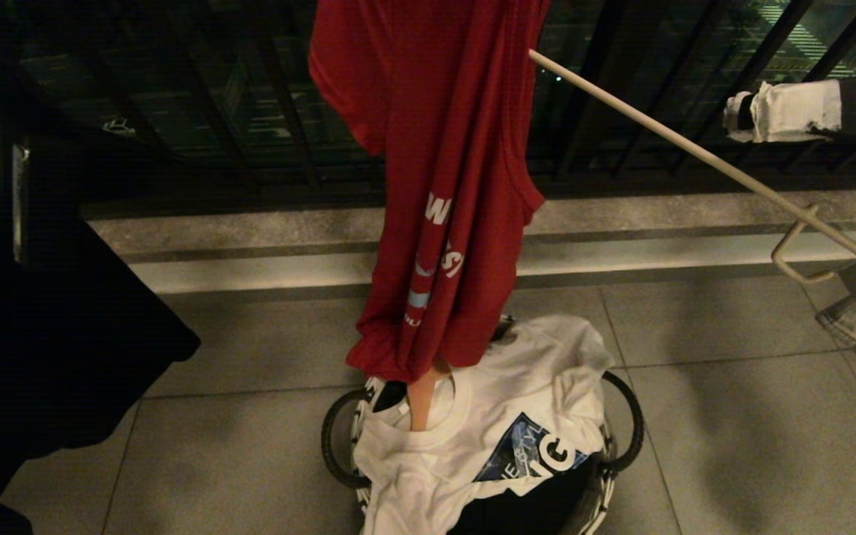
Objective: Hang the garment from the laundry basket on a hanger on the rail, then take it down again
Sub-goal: Hang the clothes on the clothes rack
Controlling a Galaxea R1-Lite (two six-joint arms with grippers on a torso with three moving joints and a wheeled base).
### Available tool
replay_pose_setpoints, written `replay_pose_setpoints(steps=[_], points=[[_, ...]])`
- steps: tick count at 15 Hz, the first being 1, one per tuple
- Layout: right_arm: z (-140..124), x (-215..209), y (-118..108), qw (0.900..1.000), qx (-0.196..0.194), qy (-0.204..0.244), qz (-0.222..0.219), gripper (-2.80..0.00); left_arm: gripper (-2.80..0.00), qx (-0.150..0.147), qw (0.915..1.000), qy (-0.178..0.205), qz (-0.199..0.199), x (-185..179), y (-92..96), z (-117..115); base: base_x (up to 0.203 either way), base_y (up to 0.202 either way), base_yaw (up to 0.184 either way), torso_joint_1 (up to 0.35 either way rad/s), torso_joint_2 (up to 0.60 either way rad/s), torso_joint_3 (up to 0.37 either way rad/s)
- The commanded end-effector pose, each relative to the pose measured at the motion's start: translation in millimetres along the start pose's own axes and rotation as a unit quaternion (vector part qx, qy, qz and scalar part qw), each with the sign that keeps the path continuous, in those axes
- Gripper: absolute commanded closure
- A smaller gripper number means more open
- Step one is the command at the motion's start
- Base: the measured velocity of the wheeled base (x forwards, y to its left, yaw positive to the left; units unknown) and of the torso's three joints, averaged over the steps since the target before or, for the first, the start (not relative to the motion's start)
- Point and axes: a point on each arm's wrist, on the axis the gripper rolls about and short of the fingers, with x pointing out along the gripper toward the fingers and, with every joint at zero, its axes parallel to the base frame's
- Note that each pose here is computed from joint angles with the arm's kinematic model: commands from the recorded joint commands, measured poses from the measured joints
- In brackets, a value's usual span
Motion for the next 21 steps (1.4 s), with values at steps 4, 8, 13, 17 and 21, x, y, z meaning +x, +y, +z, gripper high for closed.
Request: replay_pose_setpoints(steps=[4, 8, 13, 17, 21], points=[[1.9, -4.4, 3.9, 1.000, -0.005, -0.006, -0.006, 0.00, 0.00, -0.001, 0.9999, 0.007, 0.012, 2.6, 3.7, -1.0, 0.000, 0.000, 0.000, 0.000, 0.00, 0.000], [-0.5, -8.2, 7.6, 1.000, -0.004, -0.005, -0.007, 0.00, 0.00, 0.002, 0.9999, -0.003, 0.016, -2.1, 4.5, 1.2, 0.000, 0.000, 0.000, 0.001, 0.00, 0.054], [-0.4, -9.3, 8.7, 1.000, -0.007, -0.007, -0.006, 0.00, 0.00, 0.003, 0.9985, -0.033, 0.045, -1.0, 7.5, 8.2, 0.000, 0.000, 0.000, 0.000, 0.00, 0.193], [-1.5, -8.5, 8.2, 1.000, -0.005, -0.005, -0.005, 0.00, 0.00, 0.003, 0.9980, -0.035, 0.052, -4.5, 7.7, 7.9, 0.000, 0.000, 0.000, 0.003, 0.00, 0.207], [-2.5, -8.4, 8.2, 1.000, -0.003, -0.004, -0.004, 0.00, 0.00, 0.012, 0.9972, -0.028, 0.068, -4.1, 8.2, 6.8, 0.000, 0.000, 0.000, 0.002, 0.00, 0.204]])
